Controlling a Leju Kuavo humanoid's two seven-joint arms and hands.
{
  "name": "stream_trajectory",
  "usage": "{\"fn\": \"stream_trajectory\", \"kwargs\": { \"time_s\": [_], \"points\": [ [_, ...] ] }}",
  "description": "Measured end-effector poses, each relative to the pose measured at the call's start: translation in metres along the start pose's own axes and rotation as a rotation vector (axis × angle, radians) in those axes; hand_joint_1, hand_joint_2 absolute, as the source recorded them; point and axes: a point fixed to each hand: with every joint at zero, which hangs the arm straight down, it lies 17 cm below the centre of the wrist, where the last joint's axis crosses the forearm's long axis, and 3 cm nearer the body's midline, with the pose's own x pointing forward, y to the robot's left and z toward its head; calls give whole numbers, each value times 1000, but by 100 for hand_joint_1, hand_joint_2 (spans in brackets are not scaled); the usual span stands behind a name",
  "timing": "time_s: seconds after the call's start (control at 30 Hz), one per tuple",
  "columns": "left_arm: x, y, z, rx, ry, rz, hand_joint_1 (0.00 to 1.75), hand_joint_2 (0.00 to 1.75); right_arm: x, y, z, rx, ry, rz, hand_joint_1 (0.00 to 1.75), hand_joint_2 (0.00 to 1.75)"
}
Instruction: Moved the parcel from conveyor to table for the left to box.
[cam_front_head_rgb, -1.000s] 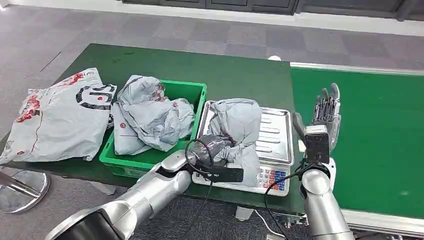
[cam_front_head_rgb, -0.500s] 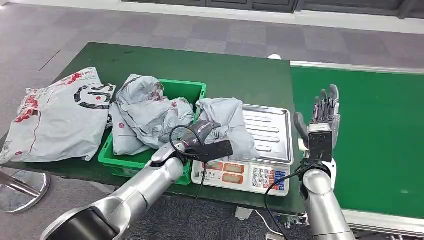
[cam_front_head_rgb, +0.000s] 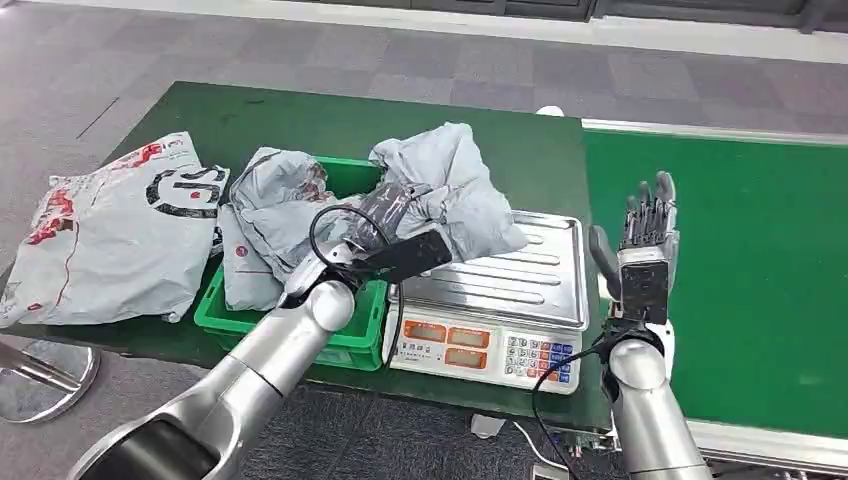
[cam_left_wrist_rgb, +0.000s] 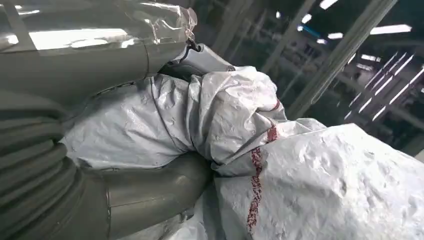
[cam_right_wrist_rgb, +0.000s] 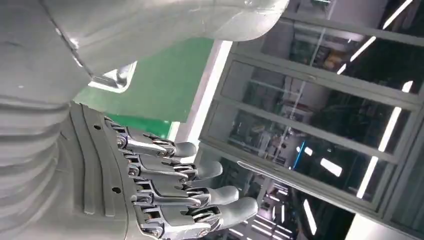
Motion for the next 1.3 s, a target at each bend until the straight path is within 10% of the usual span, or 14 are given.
{"fn": "stream_trajectory", "kwargs": {
  "time_s": [0.37,0.63,1.0,1.03,1.3],
  "points": [
    [-43,76,9,278,119,-512,175,175,8,2,-7,-3,-29,18,0,175],
    [-164,54,54,-45,397,-641,175,175,18,11,-17,4,-37,5,0,175],
    [-234,28,114,-552,486,-719,175,175,22,10,-21,-6,-54,-18,0,175],
    [-238,27,119,-567,492,-719,0,175,22,10,-21,-8,-53,-19,0,175],
    [-248,30,130,-557,524,-643,0,175,15,9,-13,0,-35,-13,0,175]
  ]
}}
